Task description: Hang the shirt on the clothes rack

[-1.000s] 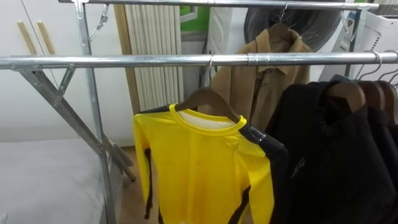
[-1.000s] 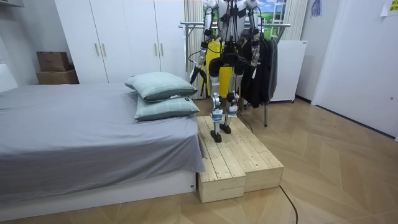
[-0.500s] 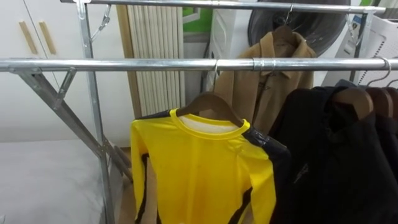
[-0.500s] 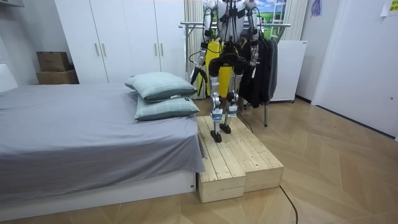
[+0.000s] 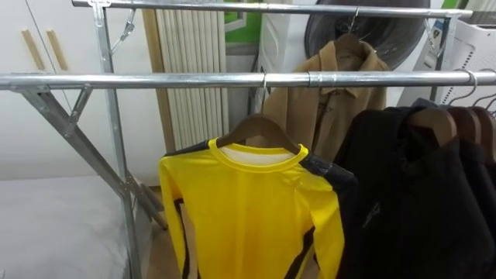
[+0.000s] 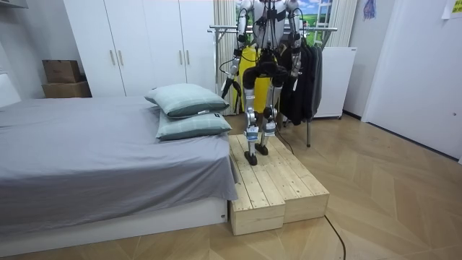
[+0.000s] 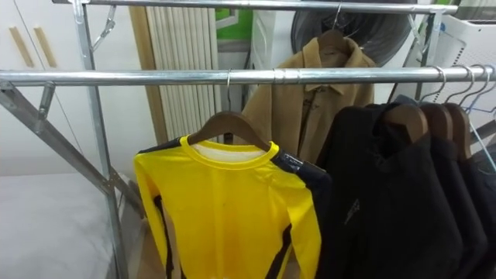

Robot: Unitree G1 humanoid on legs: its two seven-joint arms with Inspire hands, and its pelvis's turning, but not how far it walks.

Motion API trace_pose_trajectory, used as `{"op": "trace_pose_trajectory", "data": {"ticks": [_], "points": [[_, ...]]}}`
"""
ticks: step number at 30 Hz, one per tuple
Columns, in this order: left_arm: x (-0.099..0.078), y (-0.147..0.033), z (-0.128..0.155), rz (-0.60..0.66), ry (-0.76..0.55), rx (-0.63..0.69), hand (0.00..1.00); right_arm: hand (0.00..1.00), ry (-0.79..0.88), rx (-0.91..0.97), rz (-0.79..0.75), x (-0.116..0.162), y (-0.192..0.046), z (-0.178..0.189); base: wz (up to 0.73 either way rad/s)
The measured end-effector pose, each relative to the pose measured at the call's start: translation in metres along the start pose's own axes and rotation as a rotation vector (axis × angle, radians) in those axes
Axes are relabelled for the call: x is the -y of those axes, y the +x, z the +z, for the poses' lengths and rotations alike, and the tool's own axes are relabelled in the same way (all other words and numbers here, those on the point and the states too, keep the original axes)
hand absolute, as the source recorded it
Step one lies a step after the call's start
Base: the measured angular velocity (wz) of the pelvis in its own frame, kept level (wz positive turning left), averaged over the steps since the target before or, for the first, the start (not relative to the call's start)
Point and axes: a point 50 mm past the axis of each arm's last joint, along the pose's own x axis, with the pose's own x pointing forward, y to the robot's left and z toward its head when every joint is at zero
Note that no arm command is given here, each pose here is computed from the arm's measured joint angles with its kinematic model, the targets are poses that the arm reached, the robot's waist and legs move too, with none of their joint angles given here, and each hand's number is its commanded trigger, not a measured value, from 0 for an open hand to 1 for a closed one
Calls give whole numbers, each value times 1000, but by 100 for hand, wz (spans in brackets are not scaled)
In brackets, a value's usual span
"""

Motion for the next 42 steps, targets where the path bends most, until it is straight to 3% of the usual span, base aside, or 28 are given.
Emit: {"op": "trace_pose_trajectory", "data": {"ticks": [12,18,30,35,39,42], "points": [[-1,0,1,33,19,15,0,0,-13,12,13,-1,1,8,1],[15,-5,-7,-10,12,-14,0,0,-105,26,26,-7,3,19,29],[17,-6,-7,-13,9,-34,0,0,-143,32,19,-7,4,29,95],[17,-3,9,-25,24,15,0,0,-124,16,-21,-3,4,26,119],[8,0,19,-16,21,47,0,0,-103,15,-53,-3,4,26,89],[-8,4,21,30,87,53,0,0,-15,-26,-81,6,1,9,130]]}}
